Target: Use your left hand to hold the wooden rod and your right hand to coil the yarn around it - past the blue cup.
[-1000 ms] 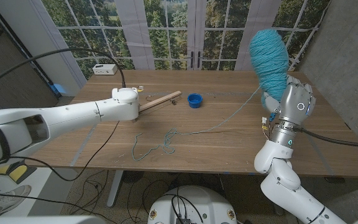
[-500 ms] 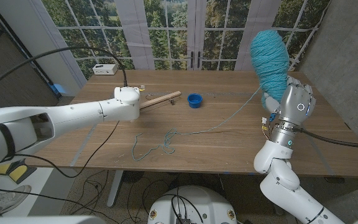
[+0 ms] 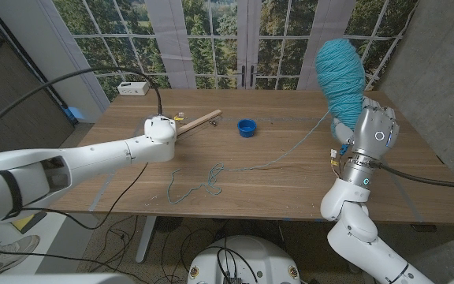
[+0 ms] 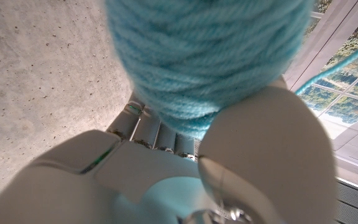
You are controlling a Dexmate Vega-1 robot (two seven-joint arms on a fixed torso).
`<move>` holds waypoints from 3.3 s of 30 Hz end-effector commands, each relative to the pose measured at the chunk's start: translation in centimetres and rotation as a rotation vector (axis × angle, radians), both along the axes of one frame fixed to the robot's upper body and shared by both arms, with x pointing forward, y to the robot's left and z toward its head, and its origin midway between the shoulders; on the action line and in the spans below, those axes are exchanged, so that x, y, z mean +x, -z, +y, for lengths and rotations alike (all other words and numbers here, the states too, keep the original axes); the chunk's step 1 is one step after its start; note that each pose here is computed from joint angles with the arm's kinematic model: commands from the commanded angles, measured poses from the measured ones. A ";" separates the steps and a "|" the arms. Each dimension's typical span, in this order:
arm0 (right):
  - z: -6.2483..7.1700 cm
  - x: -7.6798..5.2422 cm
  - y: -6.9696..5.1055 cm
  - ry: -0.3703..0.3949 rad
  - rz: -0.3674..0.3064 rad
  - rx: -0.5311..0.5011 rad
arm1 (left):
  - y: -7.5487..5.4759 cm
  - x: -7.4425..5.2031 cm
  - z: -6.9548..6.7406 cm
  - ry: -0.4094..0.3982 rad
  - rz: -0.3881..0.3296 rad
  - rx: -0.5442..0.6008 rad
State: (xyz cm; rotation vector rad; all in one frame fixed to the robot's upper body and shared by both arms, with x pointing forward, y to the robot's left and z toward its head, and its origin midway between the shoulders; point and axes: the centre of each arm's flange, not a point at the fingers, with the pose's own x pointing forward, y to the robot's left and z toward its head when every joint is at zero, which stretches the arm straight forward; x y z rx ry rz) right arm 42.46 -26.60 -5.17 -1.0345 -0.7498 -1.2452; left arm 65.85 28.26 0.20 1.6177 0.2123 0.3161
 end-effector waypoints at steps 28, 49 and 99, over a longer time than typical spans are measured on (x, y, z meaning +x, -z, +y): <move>1.2 -0.4 -0.8 -0.012 -0.023 -0.059 | -5.1 -6.5 0.1 0.224 -0.696 0.203; 4.6 1.7 -4.9 -0.094 -0.048 -0.261 | -8.4 -8.5 -1.3 0.375 -0.803 0.253; 13.0 3.3 -18.3 -0.182 -0.205 -0.758 | -11.8 -11.0 -6.5 0.669 -0.869 0.413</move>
